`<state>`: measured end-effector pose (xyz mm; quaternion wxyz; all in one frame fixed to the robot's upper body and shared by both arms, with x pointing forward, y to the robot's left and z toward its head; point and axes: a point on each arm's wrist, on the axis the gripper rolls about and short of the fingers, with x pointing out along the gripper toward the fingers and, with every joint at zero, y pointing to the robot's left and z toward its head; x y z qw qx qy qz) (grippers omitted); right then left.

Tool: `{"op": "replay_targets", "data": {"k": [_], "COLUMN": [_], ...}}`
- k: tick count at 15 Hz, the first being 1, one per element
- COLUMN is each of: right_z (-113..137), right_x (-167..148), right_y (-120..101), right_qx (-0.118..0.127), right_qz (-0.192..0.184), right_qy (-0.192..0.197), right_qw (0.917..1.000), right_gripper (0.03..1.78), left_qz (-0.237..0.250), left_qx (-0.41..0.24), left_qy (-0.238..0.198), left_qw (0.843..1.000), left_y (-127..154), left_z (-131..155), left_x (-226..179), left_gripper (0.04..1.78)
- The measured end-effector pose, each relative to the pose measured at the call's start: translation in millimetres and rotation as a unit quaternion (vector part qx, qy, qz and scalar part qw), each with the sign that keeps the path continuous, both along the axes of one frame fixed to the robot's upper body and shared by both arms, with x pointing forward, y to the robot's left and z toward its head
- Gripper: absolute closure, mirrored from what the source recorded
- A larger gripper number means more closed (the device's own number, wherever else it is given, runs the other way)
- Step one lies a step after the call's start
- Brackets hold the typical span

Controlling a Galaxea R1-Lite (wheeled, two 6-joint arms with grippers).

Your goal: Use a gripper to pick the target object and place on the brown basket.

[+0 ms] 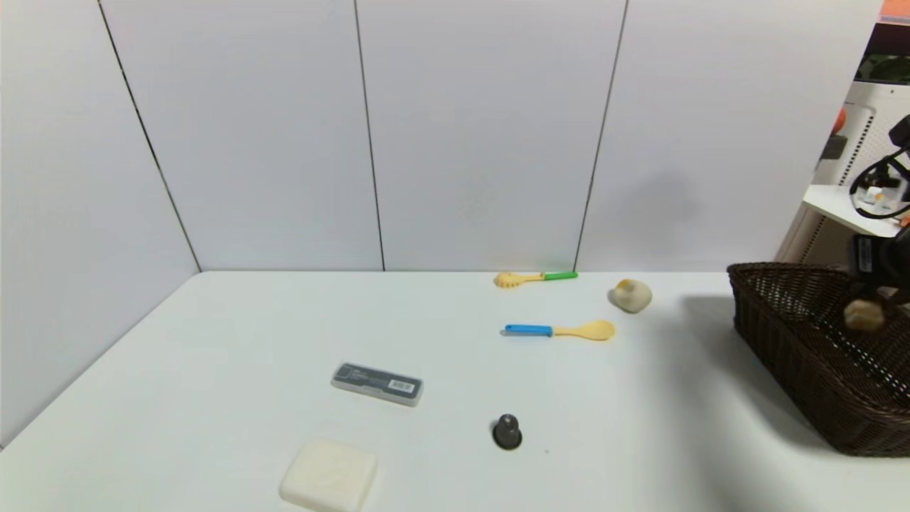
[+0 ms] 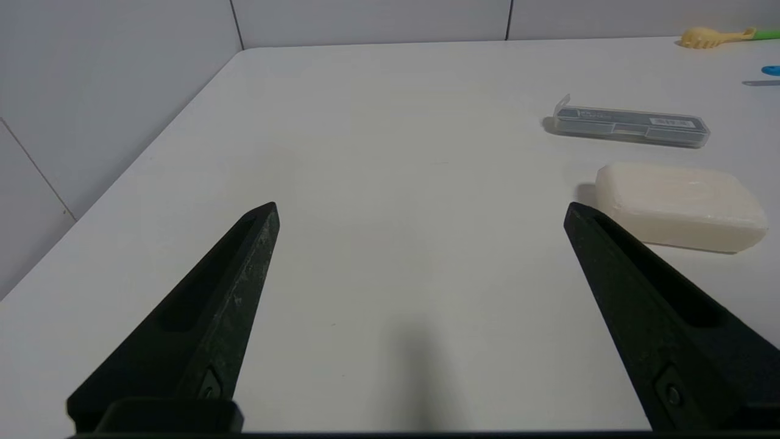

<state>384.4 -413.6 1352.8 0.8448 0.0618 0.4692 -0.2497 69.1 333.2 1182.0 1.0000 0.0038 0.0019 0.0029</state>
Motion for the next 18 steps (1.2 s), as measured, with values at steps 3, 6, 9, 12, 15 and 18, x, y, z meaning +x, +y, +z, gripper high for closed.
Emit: {"op": "replay_targets", "data": {"k": [3,6,9,12,15,18], "right_z": [-6,-7,5,18,8,-25], "right_x": [3,2,-12,-55,-120,-188], "right_y": [-5,-6,1,20,43,63], "right_qx": [0.003,0.003,-0.006,-0.018,-0.031,-0.051], "right_qz": [-0.008,-0.01,0.002,0.034,0.072,0.125], "right_qy": [0.01,0.011,-0.015,-0.032,-0.049,-0.1], "right_qw": [0.9999,0.9999,0.9999,0.9988,0.9957,0.9858], "right_gripper": [0.86,0.61,0.45,0.34,0.26,0.21], "left_qz": [0.0,0.0,0.0,0.0,0.0,0.0], "left_qx": [0.0,0.0,0.0,0.0,0.0,0.0], "left_qy": [0.0,0.0,0.0,0.0,0.0,0.0], "left_qw": [1.0,1.0,1.0,1.0,1.0,1.0], "left_y": [0,0,0,0,0,0], "left_z": [0,0,0,0,0,0], "left_x": [0,0,0,0,0,0], "left_gripper": [0.13,0.13,0.13,0.13,0.13,0.13]}}
